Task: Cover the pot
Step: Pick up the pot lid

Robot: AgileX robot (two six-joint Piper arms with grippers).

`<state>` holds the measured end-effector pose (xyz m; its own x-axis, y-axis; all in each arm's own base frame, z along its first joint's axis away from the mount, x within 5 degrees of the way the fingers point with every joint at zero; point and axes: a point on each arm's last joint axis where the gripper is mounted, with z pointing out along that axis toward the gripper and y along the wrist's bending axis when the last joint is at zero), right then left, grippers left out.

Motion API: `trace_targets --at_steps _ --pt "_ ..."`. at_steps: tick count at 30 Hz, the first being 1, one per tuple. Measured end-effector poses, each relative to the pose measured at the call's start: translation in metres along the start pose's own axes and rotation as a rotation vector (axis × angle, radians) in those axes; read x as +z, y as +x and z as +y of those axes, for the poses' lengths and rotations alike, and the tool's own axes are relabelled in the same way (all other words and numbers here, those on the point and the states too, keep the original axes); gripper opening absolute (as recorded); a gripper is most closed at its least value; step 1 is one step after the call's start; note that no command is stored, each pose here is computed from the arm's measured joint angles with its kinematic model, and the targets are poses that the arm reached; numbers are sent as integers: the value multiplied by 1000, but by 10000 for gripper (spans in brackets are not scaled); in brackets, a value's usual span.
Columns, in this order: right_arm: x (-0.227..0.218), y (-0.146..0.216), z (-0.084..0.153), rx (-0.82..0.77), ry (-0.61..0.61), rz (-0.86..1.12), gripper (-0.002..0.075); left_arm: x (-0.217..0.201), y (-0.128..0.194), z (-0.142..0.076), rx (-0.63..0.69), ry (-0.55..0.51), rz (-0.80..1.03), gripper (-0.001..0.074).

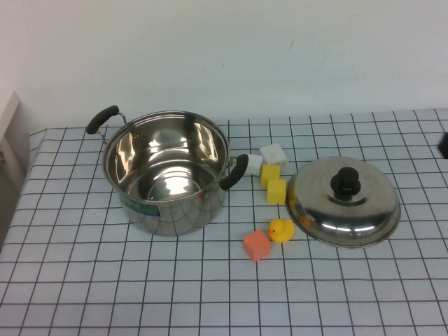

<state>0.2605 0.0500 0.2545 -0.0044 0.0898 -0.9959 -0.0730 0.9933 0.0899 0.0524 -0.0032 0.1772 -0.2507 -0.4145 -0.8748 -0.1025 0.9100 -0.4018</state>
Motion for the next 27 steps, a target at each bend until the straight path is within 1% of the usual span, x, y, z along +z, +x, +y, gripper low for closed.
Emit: trace_targets --at_steps 1,3,4,6,10,16,22,27 --pt "9 9 1 5 2 0 367 0 0 0 0 0 0 -3" --pt "24 24 2 21 2 19 448 0 0 0 0 0 0 -3" --pt "33 32 4 23 -4 35 475 0 0 0 0 0 0 -3" --pt "49 50 7 12 -22 74 503 0 0 0 0 0 0 -3" --pt "81 76 15 7 -68 119 521 0 0 0 0 0 0 -3" --pt "117 118 18 37 -67 161 524 0 0 0 0 0 0 -2" --pt "141 157 19 34 -61 209 524 0 0 0 -2 0 0 -3" --pt "152 188 19 24 -63 253 525 0 0 0 -2 0 0 -3"
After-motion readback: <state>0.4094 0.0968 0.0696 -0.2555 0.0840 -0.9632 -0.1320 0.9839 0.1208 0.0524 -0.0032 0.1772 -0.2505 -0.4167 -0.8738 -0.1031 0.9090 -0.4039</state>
